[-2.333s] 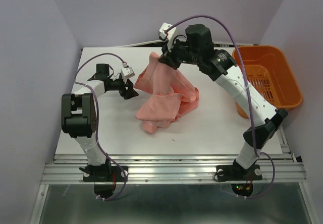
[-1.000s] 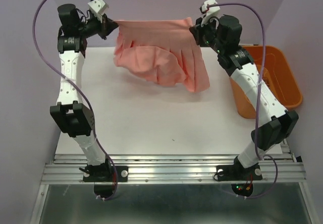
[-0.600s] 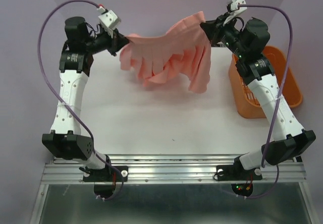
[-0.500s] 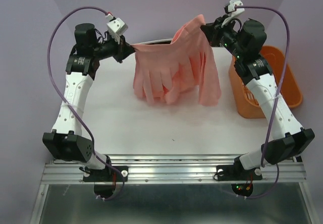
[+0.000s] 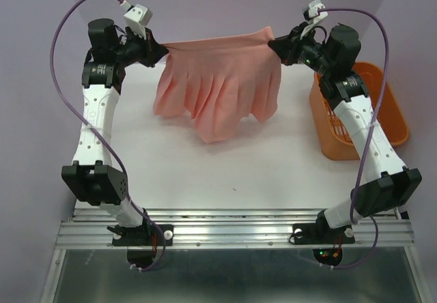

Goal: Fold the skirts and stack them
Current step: Flatten the skirt out

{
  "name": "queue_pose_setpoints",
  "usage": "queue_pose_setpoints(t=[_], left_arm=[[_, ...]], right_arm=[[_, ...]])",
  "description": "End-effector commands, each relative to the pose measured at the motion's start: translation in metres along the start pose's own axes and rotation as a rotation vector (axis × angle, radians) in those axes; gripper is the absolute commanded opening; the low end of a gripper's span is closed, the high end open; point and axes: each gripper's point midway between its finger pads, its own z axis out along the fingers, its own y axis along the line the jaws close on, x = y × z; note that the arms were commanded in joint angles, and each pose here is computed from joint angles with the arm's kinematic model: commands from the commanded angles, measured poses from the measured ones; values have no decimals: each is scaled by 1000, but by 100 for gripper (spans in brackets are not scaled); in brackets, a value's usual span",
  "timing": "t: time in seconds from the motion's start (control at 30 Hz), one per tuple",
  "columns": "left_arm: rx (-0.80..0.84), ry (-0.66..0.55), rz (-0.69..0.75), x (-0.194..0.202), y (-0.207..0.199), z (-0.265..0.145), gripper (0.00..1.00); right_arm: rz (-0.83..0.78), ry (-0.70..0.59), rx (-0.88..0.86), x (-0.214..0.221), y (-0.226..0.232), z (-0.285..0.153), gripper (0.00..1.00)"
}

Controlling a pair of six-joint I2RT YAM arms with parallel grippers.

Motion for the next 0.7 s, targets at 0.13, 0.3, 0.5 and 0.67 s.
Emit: queue_pose_setpoints(t=[0.13,0.3,0.5,0.67], left_arm=[[-340,-93,192,-39,47,-43,0],[-308,-46,244,-34,41,-47,0],[-302,-46,290,-34,27,-59,0],[-325,-26,277,-30,37,-53,0]], right_arm=[[-128,-141,199,-61,-64,-21,1],[-113,-111,170,-51,-59,-20,1],[-140,-127,213,-56,-58,-37,1],[-133,-112,242,-49,-68,-30,1]])
